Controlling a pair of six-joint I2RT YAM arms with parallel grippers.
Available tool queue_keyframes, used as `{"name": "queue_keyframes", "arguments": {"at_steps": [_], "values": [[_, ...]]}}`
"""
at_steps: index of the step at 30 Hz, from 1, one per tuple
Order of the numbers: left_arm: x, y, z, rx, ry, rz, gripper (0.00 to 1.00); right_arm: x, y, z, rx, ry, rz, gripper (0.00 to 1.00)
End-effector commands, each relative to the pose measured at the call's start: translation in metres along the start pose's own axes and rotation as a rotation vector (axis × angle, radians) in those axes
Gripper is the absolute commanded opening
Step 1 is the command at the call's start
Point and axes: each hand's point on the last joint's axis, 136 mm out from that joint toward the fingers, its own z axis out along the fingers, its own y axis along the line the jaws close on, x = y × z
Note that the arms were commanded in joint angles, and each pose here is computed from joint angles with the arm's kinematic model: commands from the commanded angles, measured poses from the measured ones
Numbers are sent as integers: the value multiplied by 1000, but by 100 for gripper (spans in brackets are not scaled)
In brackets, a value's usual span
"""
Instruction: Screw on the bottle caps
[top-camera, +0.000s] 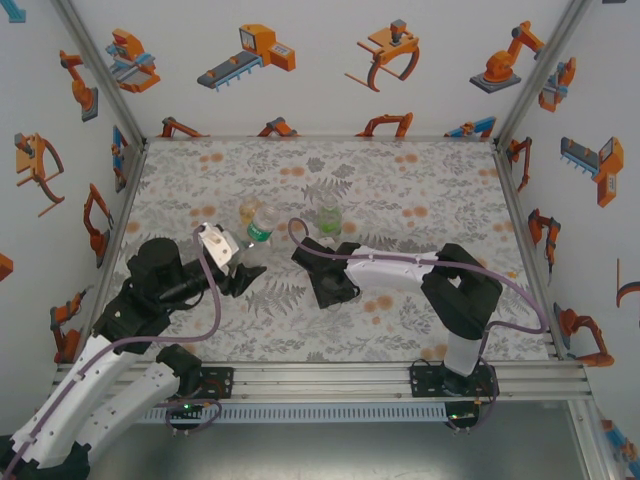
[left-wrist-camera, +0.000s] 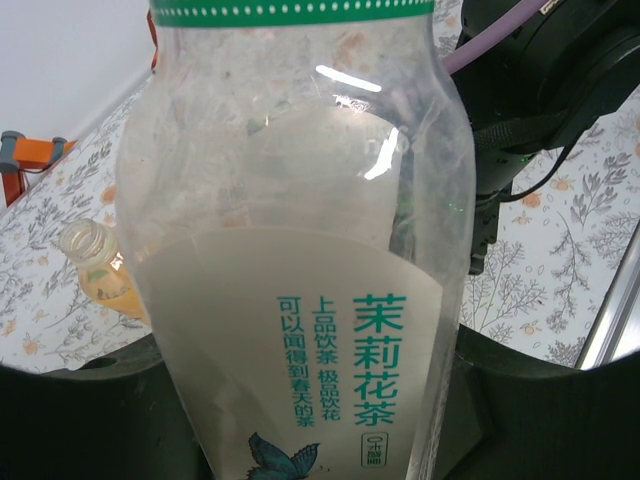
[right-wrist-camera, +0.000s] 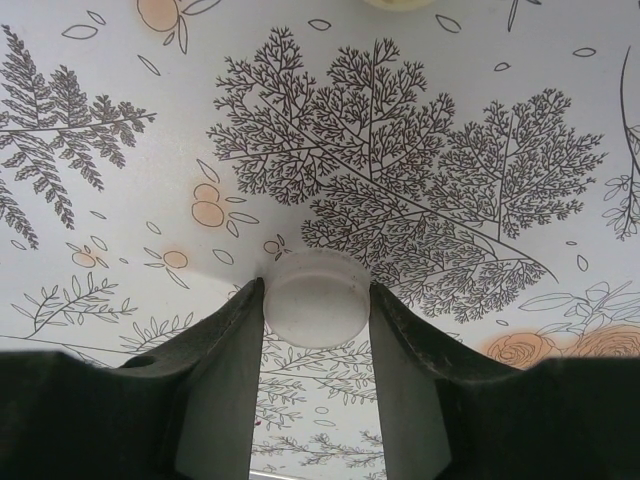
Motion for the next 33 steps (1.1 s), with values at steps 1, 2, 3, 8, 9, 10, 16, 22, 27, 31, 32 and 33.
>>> {"name": "queue_keyframes", "arguments": {"at_steps": [1, 2, 3, 8, 9, 10, 16, 22, 27, 31, 32, 33], "values": [[0, -1, 2, 10, -3, 23, 8, 26, -19, 14, 83, 71, -47, 38], [0, 0, 2, 10, -6, 26, 8, 25, -20, 12, 82, 63, -45, 38], [1, 0, 3, 9, -4, 28, 8, 23, -19, 9, 76, 52, -43, 37], [4, -5, 8, 48, 3, 28, 7, 11, -16, -14, 10, -34, -29, 35], [4, -7, 10, 61, 5, 27, 7, 8, -15, -20, -9, -54, -26, 35], [5, -9, 11, 75, 10, 24, 6, 6, -15, -26, -27, -75, -24, 35], [8, -15, 16, 124, 18, 29, 6, -11, -17, -72, -167, -228, -33, 33], [10, -28, 20, 205, 20, 38, 5, -24, -19, -136, -322, -442, -109, 29], [13, -38, 20, 258, 29, 66, 5, -23, -8, -191, -464, -642, -262, 25], [18, -50, 19, 315, 31, 107, 5, -13, 7, -226, -584, -725, -392, 21], [19, -53, 18, 328, 32, 117, 5, -10, 12, -235, -620, -745, -431, 21], [20, -55, 18, 339, 33, 127, 5, -7, 15, -243, -645, -764, -462, 20]]}}
